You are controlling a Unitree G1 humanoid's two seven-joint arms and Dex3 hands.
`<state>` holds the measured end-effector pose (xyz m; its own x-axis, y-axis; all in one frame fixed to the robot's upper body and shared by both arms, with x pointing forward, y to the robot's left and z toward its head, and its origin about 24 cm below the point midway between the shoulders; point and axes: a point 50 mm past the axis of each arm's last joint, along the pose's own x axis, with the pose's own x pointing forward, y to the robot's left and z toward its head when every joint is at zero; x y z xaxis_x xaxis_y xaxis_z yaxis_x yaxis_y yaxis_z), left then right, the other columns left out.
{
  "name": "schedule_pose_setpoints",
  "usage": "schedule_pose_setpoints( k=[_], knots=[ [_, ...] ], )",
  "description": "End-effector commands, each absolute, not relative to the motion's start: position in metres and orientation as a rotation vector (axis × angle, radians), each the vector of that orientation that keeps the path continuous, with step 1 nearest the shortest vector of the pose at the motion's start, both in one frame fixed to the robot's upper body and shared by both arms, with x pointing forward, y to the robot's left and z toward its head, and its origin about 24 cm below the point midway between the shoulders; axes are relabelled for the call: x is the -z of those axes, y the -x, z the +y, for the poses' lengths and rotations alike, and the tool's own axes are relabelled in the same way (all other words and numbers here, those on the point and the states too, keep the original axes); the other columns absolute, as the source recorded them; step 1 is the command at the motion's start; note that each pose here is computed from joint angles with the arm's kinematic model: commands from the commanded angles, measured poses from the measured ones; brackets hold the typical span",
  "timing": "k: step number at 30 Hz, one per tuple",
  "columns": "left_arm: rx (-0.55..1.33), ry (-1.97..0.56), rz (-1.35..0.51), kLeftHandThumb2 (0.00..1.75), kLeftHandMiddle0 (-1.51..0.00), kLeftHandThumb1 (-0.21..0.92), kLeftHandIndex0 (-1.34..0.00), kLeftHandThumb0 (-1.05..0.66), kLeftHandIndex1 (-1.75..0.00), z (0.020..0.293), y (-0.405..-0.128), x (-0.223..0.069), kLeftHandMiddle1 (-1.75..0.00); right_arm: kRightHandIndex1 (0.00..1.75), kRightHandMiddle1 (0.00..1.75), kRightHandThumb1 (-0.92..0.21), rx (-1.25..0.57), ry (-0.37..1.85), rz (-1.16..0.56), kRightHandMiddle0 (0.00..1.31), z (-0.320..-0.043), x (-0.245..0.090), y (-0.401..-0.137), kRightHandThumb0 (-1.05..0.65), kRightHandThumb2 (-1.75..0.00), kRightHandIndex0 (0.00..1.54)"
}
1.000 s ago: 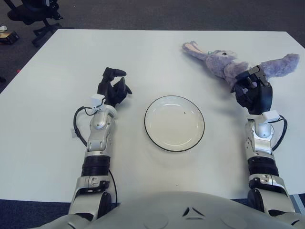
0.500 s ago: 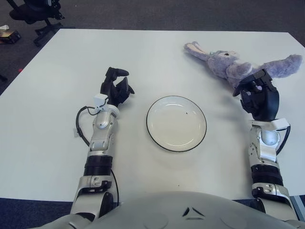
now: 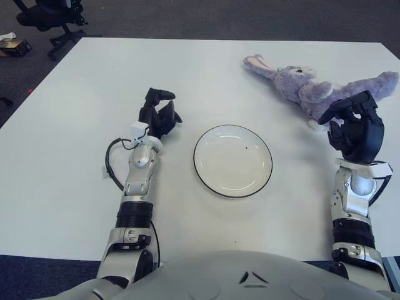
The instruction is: Put the doll into the plate.
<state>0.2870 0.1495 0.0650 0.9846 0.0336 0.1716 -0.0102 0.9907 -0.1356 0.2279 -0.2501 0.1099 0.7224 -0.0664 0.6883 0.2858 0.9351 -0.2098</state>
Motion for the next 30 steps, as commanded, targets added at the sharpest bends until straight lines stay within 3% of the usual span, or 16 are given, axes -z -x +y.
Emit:
schedule_pose_setpoints(
  k=[1,7,13,17,21,25,26,27,28,30],
  knots=[
    [-0.04,0.147,-0.079,0.61,-0.81,0.85,-0.25,-0.36,-1.75,0.148,-0.275,-0.038,-1.75,1.75,1.47,-0.92,0.221,0.392,-0.754,0.46,-0.251,-0.11,-0.225,-0.36,-0.27,0.53],
    [-0.039,0.145,-0.079,0.61,-0.81,0.84,-0.25,-0.36,-1.75,0.149,-0.276,-0.037,-1.75,1.75,1.46,-0.92,0.21,0.466,-0.792,0.48,-0.249,-0.117,-0.23,-0.36,-0.26,0.52],
    [-0.036,0.143,-0.079,0.62,-0.81,0.84,-0.26,-0.36,-1.75,0.149,-0.276,-0.036,-1.75,1.75,1.41,-0.92,0.184,0.687,-0.856,0.52,-0.248,-0.13,-0.233,-0.36,-0.21,0.5],
    [-0.035,0.143,-0.079,0.62,-0.82,0.84,-0.26,-0.36,-1.75,0.149,-0.277,-0.036,-1.75,1.57,1.19,-0.91,0.2,0.787,-0.878,0.55,-0.248,-0.134,-0.235,-0.1,-0.22,0.51],
    [-0.033,0.142,-0.078,0.62,-0.82,0.84,-0.26,-0.36,-1.75,0.148,-0.278,-0.035,-1.75,1.43,1.32,-0.92,0.223,0.945,-0.876,0.43,-0.247,-0.137,-0.238,-0.02,-0.24,0.51],
    [-0.032,0.14,-0.077,0.62,-0.81,0.84,-0.26,-0.36,-1.75,0.148,-0.278,-0.035,-1.75,1.38,1.43,-0.92,0.238,1.066,-0.859,0.4,-0.246,-0.139,-0.24,-0.01,-0.27,0.45],
    [-0.032,0.14,-0.077,0.62,-0.82,0.83,-0.26,-0.36,-1.75,0.148,-0.278,-0.035,-1.75,1.25,1.43,-0.92,0.24,1.114,-0.852,0.42,-0.246,-0.14,-0.24,-0.08,-0.26,0.42],
    [-0.032,0.138,-0.076,0.62,-0.82,0.83,-0.26,-0.36,-1.75,0.147,-0.279,-0.035,-1.75,0.95,1.43,-0.92,0.239,1.169,-0.846,0.45,-0.246,-0.142,-0.241,-0.18,-0.25,0.44],
    [-0.031,0.136,-0.076,0.63,-0.82,0.83,-0.26,-0.36,-1.75,0.147,-0.279,-0.035,-1.75,0.69,1.16,-0.9,0.232,1.222,-0.842,0.43,-0.245,-0.144,-0.242,-0.25,-0.2,0.47],
    [-0.03,0.134,-0.077,0.63,-0.82,0.83,-0.26,-0.36,-1.75,0.147,-0.279,-0.034,-1.75,0.38,0.8,-0.91,0.228,1.269,-0.839,0.47,-0.244,-0.145,-0.243,-0.32,-0.11,0.53]
  ],
)
